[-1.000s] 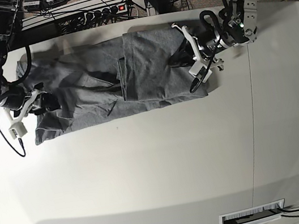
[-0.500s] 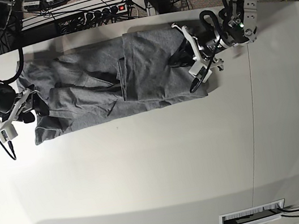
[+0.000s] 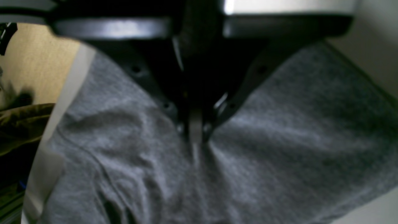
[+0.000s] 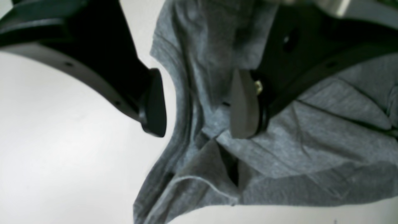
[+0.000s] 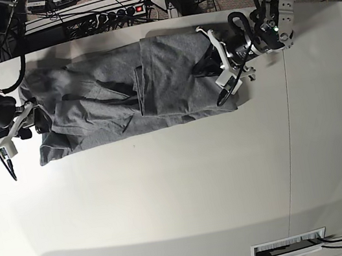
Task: Fold the T-shirt properly
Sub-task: 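Hold the folded shirt with both grippers and adjust the right gripper's grip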
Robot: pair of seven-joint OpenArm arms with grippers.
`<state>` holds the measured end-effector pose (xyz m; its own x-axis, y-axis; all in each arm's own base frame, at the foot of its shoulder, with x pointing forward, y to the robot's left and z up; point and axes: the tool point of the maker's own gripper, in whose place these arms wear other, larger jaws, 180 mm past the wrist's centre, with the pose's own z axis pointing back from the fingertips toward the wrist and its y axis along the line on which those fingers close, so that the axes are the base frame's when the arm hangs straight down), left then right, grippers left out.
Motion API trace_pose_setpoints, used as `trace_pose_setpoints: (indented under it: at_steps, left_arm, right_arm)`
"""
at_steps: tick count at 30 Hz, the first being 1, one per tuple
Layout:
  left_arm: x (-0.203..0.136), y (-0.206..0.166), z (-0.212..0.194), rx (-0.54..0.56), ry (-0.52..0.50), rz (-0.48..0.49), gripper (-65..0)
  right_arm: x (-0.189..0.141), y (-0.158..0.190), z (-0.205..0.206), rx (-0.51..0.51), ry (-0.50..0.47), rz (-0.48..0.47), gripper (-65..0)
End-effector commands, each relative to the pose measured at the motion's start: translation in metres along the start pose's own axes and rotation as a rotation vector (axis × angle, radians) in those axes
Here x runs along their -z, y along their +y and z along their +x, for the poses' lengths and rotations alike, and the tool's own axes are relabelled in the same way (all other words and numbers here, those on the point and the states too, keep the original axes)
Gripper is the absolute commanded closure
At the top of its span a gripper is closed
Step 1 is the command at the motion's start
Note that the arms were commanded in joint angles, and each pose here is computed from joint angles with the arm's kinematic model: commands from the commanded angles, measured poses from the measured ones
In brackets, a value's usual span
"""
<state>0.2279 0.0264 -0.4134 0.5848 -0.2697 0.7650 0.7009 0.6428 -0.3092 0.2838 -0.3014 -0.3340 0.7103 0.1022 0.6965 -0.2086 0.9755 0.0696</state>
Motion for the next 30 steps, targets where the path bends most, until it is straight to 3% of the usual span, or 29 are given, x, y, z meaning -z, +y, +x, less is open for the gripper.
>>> trace_pose_setpoints:
  at_steps: [1,9,30]
  left_arm:
    - [-0.004,0.01,-0.042,0.034,0.196,0.056,0.0]
    - [-0.004,0.004,-0.043,0.06,0.197,0.015,0.0]
    - [-0.004,0.004,-0.039,0.06,0.179,0.015,0.0]
  right_arm:
    - [-0.005,-0.006,0.017,-0.015,-0.049,-0.009,-34.2]
    - [0.007,-0.015,0.011,0.07,-0.045,0.015,-34.1]
    - [0.008,-0.005,0.018,0.104,-0.075,0.072,-34.1]
